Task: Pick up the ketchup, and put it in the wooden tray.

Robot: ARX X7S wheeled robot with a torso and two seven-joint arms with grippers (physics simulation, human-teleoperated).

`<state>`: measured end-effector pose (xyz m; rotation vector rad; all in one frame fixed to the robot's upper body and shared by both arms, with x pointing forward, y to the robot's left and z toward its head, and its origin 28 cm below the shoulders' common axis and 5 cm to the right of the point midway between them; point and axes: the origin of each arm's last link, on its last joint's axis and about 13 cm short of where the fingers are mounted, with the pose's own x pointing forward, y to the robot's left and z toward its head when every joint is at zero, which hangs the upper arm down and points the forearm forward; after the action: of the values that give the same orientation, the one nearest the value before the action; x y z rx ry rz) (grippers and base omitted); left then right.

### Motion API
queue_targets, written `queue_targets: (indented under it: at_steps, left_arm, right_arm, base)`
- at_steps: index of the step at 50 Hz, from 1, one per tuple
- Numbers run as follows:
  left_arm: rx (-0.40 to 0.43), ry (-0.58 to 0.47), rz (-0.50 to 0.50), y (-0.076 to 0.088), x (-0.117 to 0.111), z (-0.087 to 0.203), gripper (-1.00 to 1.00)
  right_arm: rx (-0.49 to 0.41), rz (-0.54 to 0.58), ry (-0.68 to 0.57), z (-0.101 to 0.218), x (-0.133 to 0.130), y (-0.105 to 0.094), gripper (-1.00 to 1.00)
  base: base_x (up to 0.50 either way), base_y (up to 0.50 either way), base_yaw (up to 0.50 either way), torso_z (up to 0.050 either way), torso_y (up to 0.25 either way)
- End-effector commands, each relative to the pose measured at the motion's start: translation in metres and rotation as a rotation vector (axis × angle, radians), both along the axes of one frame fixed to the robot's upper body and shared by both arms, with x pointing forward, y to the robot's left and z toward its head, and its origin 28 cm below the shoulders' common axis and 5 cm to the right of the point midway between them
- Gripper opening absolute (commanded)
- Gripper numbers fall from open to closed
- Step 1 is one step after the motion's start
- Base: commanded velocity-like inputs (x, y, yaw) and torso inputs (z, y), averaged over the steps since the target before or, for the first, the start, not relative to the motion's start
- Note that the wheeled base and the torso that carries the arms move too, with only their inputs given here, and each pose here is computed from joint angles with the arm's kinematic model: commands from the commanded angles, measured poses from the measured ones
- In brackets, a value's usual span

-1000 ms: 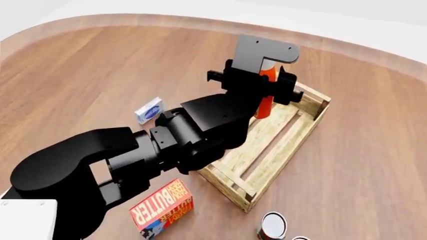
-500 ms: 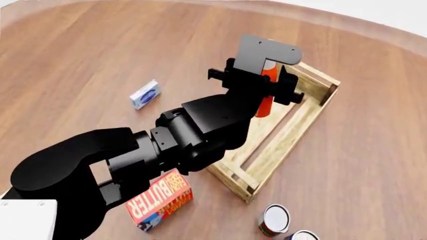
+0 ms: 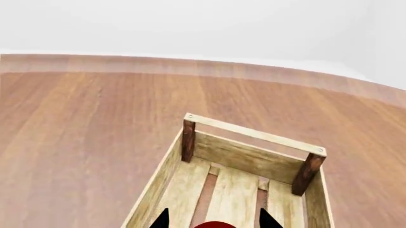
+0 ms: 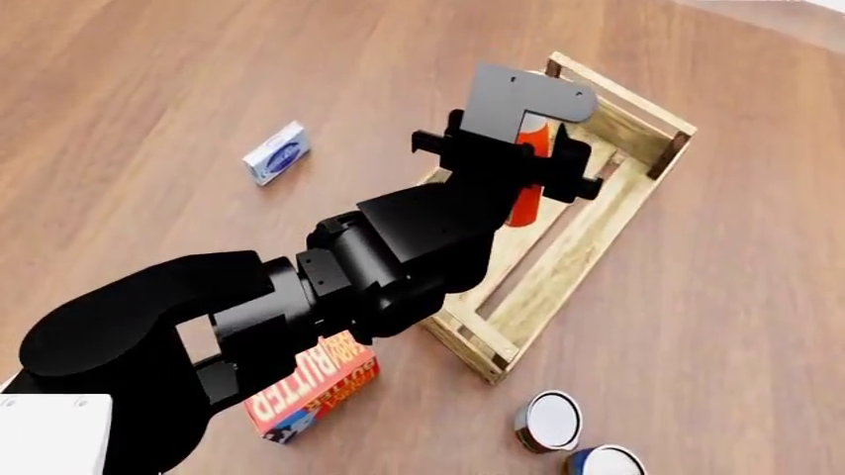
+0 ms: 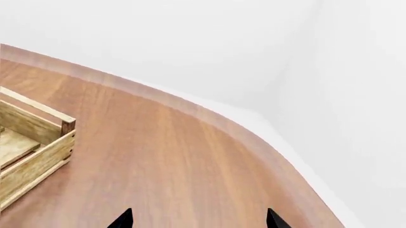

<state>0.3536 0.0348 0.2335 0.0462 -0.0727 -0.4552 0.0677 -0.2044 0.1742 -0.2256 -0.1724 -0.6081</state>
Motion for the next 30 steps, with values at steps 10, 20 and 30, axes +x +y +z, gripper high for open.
queue_targets:
  at_steps: [10,20,30]
  left_arm:
    - [0.003,-0.041,-0.019,-0.001,0.0,0.003,-1.0]
    - [0.059,-0.09,-0.017,-0.002,-0.003,-0.003,-1.0]
    - [0.067,-0.091,-0.014,-0.001,-0.002,-0.008,-1.0]
  right_arm:
    - [0.001,-0.009,-0.003,0.0,0.0,0.0,1.0]
    - [0.003,-0.013,-0.006,0.0,0.0,0.0,1.0]
    - [0.006,-0.019,-0.004,0.0,0.0,0.0,1.0]
  base:
    - [0.0,0.0,0.0,0.0,-0.122]
    - [0.0,0.0,0.0,0.0,-0.048]
    - [0.0,0.0,0.0,0.0,0.0]
